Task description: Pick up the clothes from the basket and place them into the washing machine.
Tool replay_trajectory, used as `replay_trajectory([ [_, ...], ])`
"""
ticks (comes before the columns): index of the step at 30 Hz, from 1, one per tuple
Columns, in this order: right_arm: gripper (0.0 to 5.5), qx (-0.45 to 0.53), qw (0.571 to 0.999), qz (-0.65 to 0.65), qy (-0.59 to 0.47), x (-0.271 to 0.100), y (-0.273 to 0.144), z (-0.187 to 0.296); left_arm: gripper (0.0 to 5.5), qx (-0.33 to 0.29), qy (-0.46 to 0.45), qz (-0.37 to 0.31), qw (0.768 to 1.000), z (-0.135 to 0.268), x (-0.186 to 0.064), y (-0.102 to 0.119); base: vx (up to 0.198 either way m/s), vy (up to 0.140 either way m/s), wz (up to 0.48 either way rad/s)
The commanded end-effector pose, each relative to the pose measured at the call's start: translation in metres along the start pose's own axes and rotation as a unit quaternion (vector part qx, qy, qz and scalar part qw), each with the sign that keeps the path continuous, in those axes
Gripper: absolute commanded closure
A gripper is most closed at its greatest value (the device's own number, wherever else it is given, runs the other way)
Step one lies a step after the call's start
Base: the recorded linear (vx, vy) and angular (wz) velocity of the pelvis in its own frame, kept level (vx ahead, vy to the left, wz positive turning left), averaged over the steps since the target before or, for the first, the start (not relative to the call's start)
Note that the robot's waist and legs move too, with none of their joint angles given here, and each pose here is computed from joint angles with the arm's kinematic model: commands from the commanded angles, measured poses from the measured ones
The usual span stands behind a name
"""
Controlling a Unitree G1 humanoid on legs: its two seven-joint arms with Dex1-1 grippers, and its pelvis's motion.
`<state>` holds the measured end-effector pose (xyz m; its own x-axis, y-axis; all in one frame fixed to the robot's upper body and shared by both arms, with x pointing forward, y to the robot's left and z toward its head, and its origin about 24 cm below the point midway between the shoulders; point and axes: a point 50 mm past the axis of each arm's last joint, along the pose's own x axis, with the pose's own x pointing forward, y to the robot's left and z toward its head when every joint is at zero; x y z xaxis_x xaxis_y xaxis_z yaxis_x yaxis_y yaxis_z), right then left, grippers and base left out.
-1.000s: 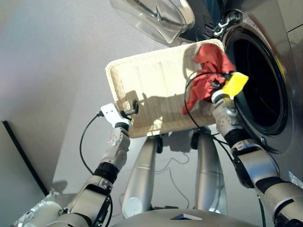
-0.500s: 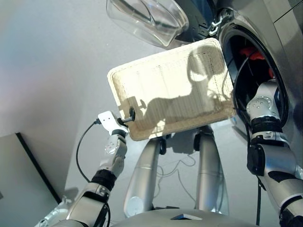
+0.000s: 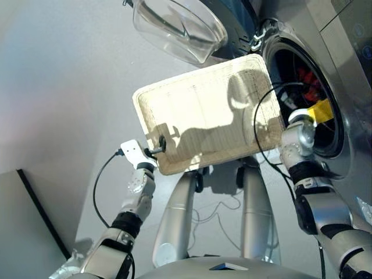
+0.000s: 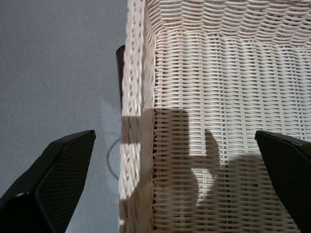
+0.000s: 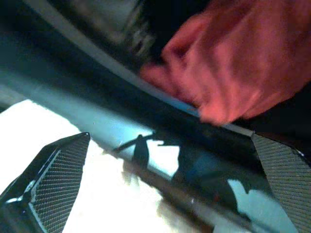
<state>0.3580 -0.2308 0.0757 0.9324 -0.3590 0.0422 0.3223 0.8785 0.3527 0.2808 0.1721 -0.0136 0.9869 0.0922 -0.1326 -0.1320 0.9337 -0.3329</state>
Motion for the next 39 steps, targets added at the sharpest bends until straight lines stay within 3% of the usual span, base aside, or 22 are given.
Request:
replay_trajectory([
  [1, 0.00, -0.055, 0.996, 0.053, 0.043, -0.016, 0.000, -0.028, 0.00, 0.034, 0.011, 0.036, 0.999, -0.008, -0.012, 0.031, 0.000, 0.000, 0.000],
  [9, 0.00, -0.141, 0.968, 0.105, 0.176, -0.061, -0.015, -0.092, 0.00, 0.062, 0.073, 0.068, 0.993, -0.032, -0.024, 0.051, 0.027, 0.001, 0.058],
  [14, 0.00, -0.173, 0.944, 0.100, 0.264, -0.100, -0.040, -0.130, 0.00, 0.118, 0.136, 0.079, 0.981, -0.055, -0.039, 0.066, 0.075, 0.030, 0.022],
  [20, 0.00, -0.167, 0.928, 0.050, 0.329, -0.135, -0.071, -0.152, 0.00, 0.143, 0.193, 0.090, 0.967, -0.073, -0.055, 0.078, 0.030, 0.063, 0.044],
  [26, 0.00, -0.191, 0.881, 0.016, 0.434, -0.194, -0.108, -0.177, 0.00, 0.160, 0.246, 0.092, 0.952, -0.090, -0.074, 0.089, 0.091, 0.063, -0.053],
  [32, 0.00, -0.226, 0.828, 0.006, 0.513, -0.241, -0.134, -0.188, 0.00, 0.206, 0.317, 0.079, 0.922, -0.110, -0.102, 0.099, 0.094, 0.050, -0.113],
  [39, 0.00, -0.239, 0.801, 0.004, 0.549, -0.267, -0.148, -0.190, 0.00, 0.225, 0.372, 0.066, 0.898, -0.125, -0.131, 0.106, 0.076, 0.020, -0.128],
])
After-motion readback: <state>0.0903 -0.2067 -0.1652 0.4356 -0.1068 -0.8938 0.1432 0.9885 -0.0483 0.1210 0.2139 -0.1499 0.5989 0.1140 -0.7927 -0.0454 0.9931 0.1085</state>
